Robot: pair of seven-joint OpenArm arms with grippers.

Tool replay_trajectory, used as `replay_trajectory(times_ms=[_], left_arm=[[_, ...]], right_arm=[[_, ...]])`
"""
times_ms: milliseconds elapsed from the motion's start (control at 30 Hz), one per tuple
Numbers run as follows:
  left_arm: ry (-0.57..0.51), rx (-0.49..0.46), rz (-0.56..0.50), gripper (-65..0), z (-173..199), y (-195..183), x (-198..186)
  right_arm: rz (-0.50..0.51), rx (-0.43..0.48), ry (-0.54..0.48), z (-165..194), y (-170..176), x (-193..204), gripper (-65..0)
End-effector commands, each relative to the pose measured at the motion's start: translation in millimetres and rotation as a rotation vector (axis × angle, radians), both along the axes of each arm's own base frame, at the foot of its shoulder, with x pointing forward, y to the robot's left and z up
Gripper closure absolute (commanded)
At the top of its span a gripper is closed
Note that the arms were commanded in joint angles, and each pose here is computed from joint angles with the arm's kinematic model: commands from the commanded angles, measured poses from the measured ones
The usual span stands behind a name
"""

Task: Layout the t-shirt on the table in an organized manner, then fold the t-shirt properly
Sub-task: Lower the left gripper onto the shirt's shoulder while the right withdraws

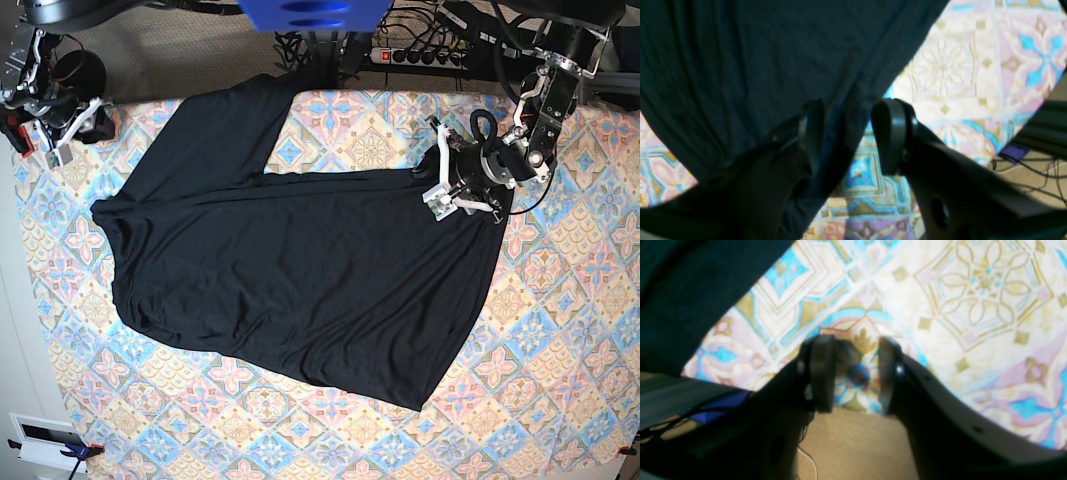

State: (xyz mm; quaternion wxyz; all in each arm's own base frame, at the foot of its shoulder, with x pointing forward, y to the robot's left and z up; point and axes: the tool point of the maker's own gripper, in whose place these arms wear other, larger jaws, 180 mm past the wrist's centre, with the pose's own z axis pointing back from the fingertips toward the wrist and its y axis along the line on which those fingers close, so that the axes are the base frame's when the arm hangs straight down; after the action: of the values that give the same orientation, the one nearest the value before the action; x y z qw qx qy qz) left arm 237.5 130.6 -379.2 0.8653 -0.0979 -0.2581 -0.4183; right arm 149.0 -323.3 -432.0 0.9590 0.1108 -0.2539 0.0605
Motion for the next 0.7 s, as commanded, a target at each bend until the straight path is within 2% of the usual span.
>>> replay_trajectory(times_ms=[0, 133, 367, 667], left_arm=[[-0.04, -0.014, -0.001, -26.3, 10.5, -0.2, 9.3], [-0.04, -0.014, -0.001, -26.3, 10.5, -0.2, 9.3], [-0.044, -0.014, -0.001, -26.3, 11.6, -0.2, 11.0], [-0.044, -0.015, -0.001, -26.3, 11.6, -0.7, 11.0]], right_arm=[[0.069, -0.032, 0.134, -17.2, 4.9, -28.4, -20.9], [0.146, -0.036, 0.213, -32.5, 20.9, -50.6, -20.9], [0.161, -0.021, 0.213, -32.7, 28.4, -49.7, -20.9], [0.103, 0.194, 0.186, -25.5, 66.3, -53.9, -20.9]])
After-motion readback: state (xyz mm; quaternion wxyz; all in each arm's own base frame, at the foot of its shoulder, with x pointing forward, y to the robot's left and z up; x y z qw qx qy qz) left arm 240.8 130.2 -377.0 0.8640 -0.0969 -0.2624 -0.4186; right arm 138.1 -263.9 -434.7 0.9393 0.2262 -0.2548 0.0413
